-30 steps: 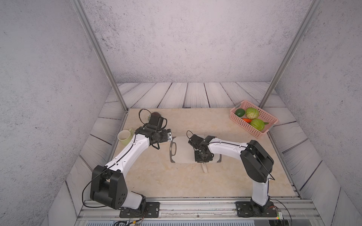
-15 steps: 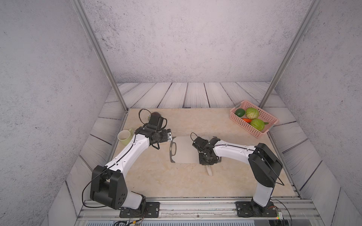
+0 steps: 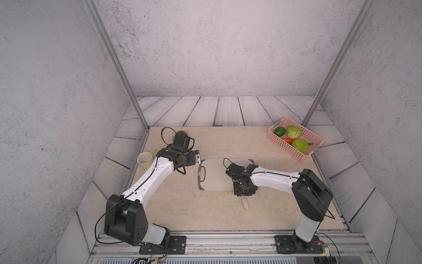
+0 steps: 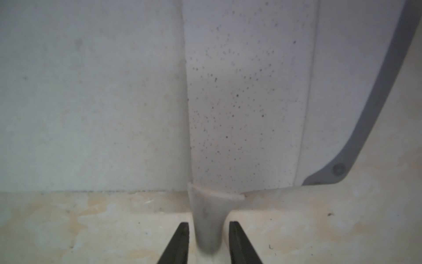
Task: Align the knife with the edge of the cutting board
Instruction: Move the knife to the edge of the cutting board.
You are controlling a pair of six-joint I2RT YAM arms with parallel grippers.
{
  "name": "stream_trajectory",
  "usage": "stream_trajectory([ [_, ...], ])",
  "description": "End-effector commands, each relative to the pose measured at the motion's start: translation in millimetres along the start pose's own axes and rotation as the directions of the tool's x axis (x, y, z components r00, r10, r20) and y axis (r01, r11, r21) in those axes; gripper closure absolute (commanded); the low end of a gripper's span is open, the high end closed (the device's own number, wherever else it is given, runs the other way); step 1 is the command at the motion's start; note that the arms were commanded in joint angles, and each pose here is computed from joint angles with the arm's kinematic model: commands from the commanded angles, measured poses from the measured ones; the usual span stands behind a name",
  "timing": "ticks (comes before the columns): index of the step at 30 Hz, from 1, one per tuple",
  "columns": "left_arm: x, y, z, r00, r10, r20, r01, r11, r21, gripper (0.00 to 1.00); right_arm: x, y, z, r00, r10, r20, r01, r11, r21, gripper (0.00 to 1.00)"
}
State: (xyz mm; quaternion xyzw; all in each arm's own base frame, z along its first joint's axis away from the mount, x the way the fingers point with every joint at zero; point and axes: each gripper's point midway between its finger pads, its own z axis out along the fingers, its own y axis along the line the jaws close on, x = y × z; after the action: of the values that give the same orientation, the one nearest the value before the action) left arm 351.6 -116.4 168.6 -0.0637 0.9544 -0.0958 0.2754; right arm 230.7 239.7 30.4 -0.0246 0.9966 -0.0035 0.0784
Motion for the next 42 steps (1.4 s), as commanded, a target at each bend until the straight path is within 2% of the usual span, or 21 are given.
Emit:
stream_trajectory([
  [1, -6.3, -1.5, -8.4, 1.0, -0.005, 0.025, 0.005, 1.0, 0.014, 0.02, 1.5, -0.8, -9.0, 1.0, 0.005, 0.017, -0.005, 1.0, -0.018, 0.56],
  [6, -6.6, -2.9, -9.8, 1.0, -0.007, 0.027, 0.006, 1.0, 0.023, 0.02, 8.1, -3.9, -10.3, 1.0, 0.009, 0.009, -0.009, 1.0, -0.026, 0.53],
  [16, -5.6, -4.3, -8.8, 1.0, -0.006, 0.02, 0.006, 1.0, 0.03, 0.02, 20.4, -7.2, 1.6, 1.0, 0.023, -0.014, -0.024, 0.999, -0.026, 0.55],
  [31, -6.3, -3.5, -10.7, 1.0, -0.006, 0.027, 0.006, 1.0, 0.027, 0.02, 19.5, -4.4, 6.1, 0.999, 0.046, -0.012, -0.047, 0.998, -0.032, 0.87],
  [38, -6.0, -3.6, -11.0, 1.0, -0.008, 0.026, 0.007, 1.0, 0.028, 0.02, 14.8, -7.5, -0.7, 0.999, 0.047, 0.009, -0.047, 0.999, -0.017, 0.98],
  [42, -5.9, -4.1, -11.0, 1.0, -0.008, 0.026, 0.008, 0.999, 0.031, 0.02, 10.5, -10.0, -6.6, 0.999, 0.036, 0.028, -0.036, 0.999, -0.004, 1.0],
])
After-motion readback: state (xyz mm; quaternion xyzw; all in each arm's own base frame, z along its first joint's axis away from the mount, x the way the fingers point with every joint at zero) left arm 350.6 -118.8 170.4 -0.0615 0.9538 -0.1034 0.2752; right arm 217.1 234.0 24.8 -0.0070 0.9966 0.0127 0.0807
